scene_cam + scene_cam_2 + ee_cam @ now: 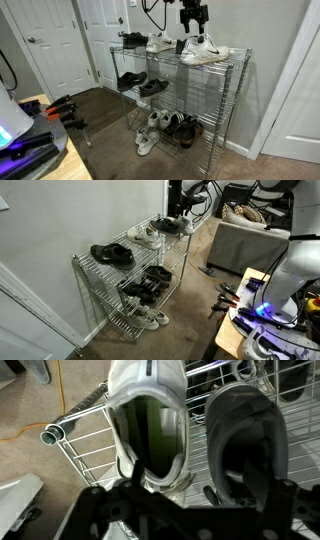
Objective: Put the white shoe next to the other on the left
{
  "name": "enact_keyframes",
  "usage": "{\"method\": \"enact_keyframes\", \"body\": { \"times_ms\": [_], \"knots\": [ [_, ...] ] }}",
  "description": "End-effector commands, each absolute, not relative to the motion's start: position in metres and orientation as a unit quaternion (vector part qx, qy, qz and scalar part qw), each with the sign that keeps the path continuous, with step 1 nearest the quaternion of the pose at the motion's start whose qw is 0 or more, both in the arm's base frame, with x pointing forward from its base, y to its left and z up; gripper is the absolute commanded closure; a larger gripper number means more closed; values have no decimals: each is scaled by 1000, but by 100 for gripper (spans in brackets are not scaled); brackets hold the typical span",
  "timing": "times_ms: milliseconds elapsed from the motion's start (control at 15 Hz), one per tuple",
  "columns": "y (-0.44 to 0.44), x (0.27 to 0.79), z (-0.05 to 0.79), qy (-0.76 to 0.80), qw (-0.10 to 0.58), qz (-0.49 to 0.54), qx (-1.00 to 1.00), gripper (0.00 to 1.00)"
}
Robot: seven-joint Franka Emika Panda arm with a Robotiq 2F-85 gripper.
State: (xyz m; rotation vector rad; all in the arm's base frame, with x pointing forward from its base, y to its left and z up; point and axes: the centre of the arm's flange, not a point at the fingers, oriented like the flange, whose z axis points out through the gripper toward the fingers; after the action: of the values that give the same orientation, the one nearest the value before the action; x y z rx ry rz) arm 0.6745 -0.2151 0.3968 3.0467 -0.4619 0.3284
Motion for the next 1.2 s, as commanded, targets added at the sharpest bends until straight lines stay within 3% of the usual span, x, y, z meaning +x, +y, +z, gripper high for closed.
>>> {"method": "enact_keyframes", "body": {
  "times_ms": [0, 733, 800, 867, 1133],
  "knots": [
    [-228, 680, 385, -180, 21, 84, 980, 0],
    [-226, 681, 361, -220, 27, 10, 975, 0],
    [-226, 681, 361, -213, 24, 6, 977, 25],
    [-225, 681, 361, -212, 24, 3, 977, 26],
    [-223, 683, 362, -207, 22, -5, 978, 53]
  ]
}}
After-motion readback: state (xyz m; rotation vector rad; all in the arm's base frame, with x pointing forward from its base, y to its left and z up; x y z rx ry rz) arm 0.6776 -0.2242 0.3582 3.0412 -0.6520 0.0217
